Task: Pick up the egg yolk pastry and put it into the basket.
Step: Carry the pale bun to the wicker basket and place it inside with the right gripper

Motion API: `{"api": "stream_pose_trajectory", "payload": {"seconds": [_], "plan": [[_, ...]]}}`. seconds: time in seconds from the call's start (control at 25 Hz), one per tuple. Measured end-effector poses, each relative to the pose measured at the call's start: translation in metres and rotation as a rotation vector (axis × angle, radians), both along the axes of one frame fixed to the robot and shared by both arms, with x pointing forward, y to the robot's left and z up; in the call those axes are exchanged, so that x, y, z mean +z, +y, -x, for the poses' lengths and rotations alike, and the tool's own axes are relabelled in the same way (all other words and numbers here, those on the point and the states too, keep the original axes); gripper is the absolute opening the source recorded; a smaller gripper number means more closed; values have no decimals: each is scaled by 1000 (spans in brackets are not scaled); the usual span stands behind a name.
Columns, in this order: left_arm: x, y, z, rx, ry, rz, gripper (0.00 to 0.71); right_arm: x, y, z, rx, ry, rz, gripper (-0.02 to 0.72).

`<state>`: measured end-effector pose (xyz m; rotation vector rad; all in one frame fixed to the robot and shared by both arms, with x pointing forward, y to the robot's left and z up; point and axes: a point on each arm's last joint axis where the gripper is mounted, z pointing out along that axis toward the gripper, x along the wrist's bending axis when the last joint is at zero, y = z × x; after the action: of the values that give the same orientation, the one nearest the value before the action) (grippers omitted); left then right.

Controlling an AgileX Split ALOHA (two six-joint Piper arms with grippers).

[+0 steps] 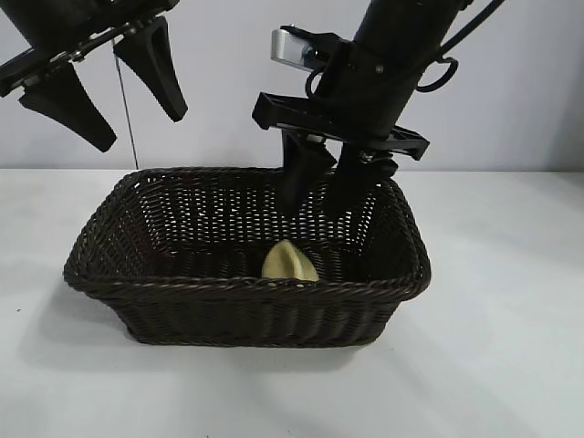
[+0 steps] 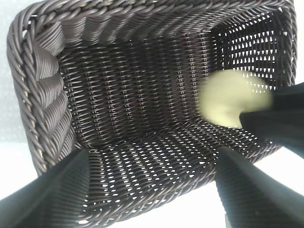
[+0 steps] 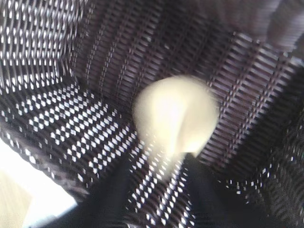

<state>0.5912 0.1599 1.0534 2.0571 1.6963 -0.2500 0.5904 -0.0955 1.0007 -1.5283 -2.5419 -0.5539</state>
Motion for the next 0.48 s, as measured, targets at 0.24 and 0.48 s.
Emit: {"api": "stream_pose_trajectory", "payload": {"seconds": [0.24,0.48], "plan": [[0,0,0,0,0,0,539,-1,-1,3,11,26,11,519],[0,0,0,0,0,0,539,-1,-2,4,16,49,19,519]]}}
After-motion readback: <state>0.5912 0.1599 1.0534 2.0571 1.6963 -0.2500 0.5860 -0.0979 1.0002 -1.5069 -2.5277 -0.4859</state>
